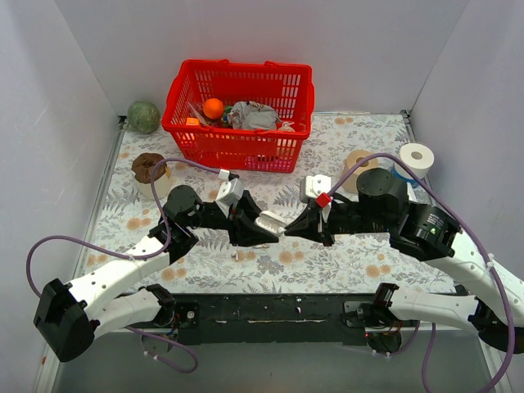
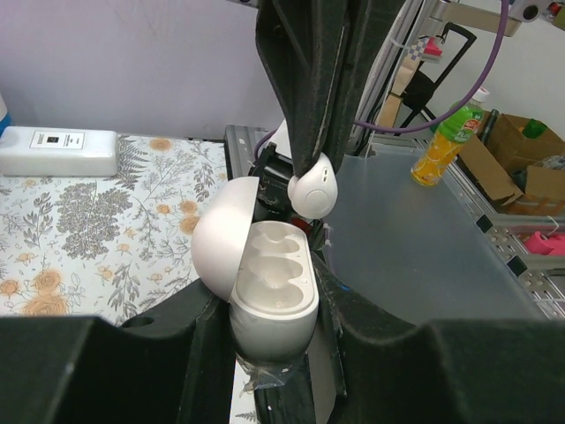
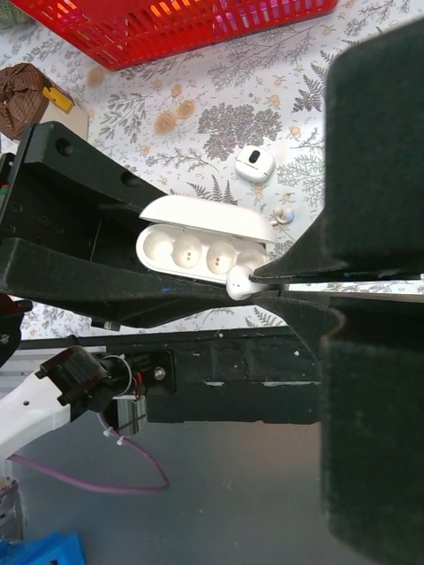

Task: Insert the wireless bluetooth earbuds into the charging case
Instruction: Place the earbud in the charging case.

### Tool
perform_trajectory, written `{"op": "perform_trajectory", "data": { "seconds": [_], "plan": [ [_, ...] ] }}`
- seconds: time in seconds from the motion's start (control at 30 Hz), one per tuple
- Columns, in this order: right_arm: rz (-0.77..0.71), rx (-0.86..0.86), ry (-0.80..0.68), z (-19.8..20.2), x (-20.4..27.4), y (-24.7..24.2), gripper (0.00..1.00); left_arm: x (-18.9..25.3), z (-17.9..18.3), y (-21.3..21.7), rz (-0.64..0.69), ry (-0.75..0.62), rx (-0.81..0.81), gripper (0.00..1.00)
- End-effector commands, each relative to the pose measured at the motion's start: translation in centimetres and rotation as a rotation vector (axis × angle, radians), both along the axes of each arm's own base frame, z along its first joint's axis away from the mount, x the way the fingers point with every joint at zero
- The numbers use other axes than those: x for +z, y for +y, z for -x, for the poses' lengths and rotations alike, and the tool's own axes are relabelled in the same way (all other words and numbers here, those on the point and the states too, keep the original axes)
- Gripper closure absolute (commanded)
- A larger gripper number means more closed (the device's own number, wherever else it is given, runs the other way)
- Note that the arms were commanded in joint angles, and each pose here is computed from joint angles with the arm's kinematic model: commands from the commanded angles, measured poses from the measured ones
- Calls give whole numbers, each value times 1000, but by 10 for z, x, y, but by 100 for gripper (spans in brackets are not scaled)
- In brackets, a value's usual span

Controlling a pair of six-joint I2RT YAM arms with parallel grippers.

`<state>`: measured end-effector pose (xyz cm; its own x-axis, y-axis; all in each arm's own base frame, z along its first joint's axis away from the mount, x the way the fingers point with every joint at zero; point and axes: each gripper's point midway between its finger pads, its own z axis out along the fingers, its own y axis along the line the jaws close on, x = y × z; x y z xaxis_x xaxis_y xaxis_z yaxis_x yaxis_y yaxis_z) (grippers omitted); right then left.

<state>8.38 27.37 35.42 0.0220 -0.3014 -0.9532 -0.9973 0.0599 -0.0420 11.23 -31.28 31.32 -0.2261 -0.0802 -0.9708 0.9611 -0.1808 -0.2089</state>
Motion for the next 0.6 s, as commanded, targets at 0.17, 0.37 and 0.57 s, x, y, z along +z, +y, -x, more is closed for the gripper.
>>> {"op": "perform_trajectory", "data": {
  "seconds": [0.17, 0.37, 0.57],
  "plan": [
    [-86, -12, -18, -7, 18, 15, 99, 22, 4, 4, 58, -56, 1, 100],
    [-69, -20, -10, -11, 12, 18, 99, 22, 3, 4, 62, -59, 7, 100],
    [-42, -36, -2, -14, 3, 18, 99, 27, 1, 4, 77, -68, 20, 100]
  ]
}}
